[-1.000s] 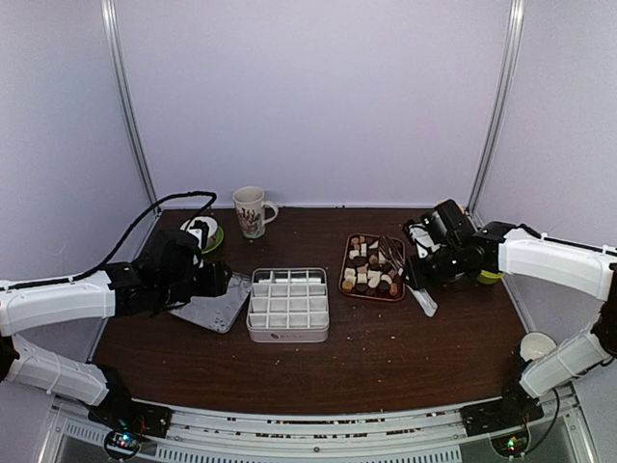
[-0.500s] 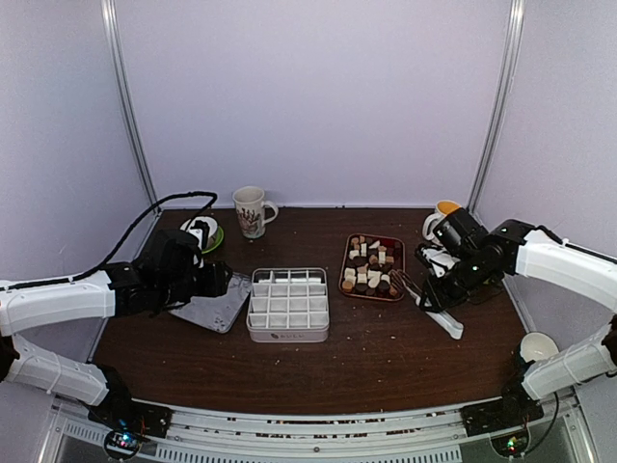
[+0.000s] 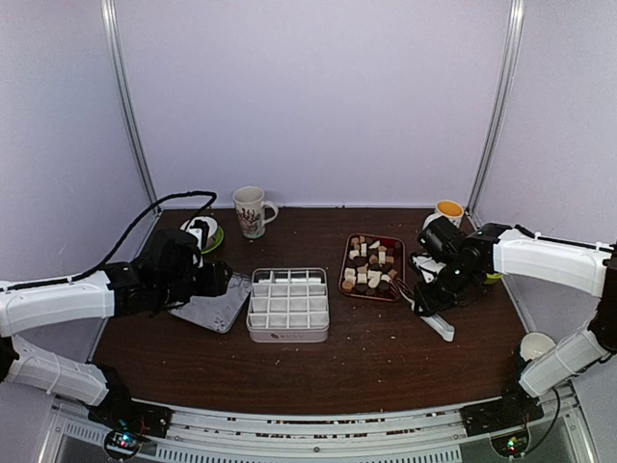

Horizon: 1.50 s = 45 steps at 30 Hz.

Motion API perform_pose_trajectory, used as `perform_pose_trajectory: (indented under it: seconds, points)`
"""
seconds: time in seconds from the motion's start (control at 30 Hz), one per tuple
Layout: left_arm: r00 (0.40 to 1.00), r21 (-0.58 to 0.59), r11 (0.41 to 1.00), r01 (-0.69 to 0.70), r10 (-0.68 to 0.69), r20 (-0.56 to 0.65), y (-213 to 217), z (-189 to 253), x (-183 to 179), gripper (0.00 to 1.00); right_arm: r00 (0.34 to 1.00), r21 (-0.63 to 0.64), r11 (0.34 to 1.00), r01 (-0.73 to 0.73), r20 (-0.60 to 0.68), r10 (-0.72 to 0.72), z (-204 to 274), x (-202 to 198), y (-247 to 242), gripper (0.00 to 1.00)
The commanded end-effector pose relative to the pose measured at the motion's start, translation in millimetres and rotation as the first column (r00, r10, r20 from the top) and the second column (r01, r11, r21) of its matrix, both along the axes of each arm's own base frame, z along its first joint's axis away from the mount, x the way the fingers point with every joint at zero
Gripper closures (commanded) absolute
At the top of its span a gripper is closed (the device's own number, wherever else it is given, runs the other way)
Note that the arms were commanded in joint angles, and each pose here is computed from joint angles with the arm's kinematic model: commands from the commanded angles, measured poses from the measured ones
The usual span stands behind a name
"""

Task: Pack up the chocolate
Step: Position the fake chocolate on the plate.

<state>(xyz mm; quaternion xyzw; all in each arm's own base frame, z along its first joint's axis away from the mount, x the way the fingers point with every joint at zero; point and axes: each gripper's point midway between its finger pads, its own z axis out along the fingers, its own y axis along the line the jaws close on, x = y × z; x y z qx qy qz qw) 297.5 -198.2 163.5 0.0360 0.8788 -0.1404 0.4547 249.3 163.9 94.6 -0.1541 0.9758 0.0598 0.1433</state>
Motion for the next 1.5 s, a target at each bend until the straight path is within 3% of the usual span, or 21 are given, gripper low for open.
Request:
perform_pose_trajectory:
  seconds: [0.0, 0.97, 1.23, 1.47]
  points:
    - [0.999, -0.02, 1.0, -0.002, 0.003, 0.048, -2.0, 15.0, 5.1, 0.39, 0.998, -0.034, 0.999, 0.042, 0.046, -0.041, 1.1, 14.2, -4.7, 0.68]
    - [0.999, 0.017, 1.0, 0.001, -0.001, 0.039, -5.8, 12.6, 11.6, 0.39, 0.998, -0.114, 0.992, 0.06, 0.032, -0.057, -11.4, 45.2, 3.8, 0.65]
    - [0.999, 0.024, 1.0, -0.002, 0.001, 0.038, -4.5, 12.7, 11.3, 0.39, 0.994, -0.114, 0.99, 0.079, 0.081, -0.07, -9.5, 55.1, 3.2, 0.66]
    - [0.999, 0.024, 1.0, -0.004, 0.003, 0.042, -3.0, 14.5, 10.4, 0.39, 0.976, -0.02, 0.997, 0.076, 0.205, -0.071, 33.5, 59.5, 6.7, 0.72]
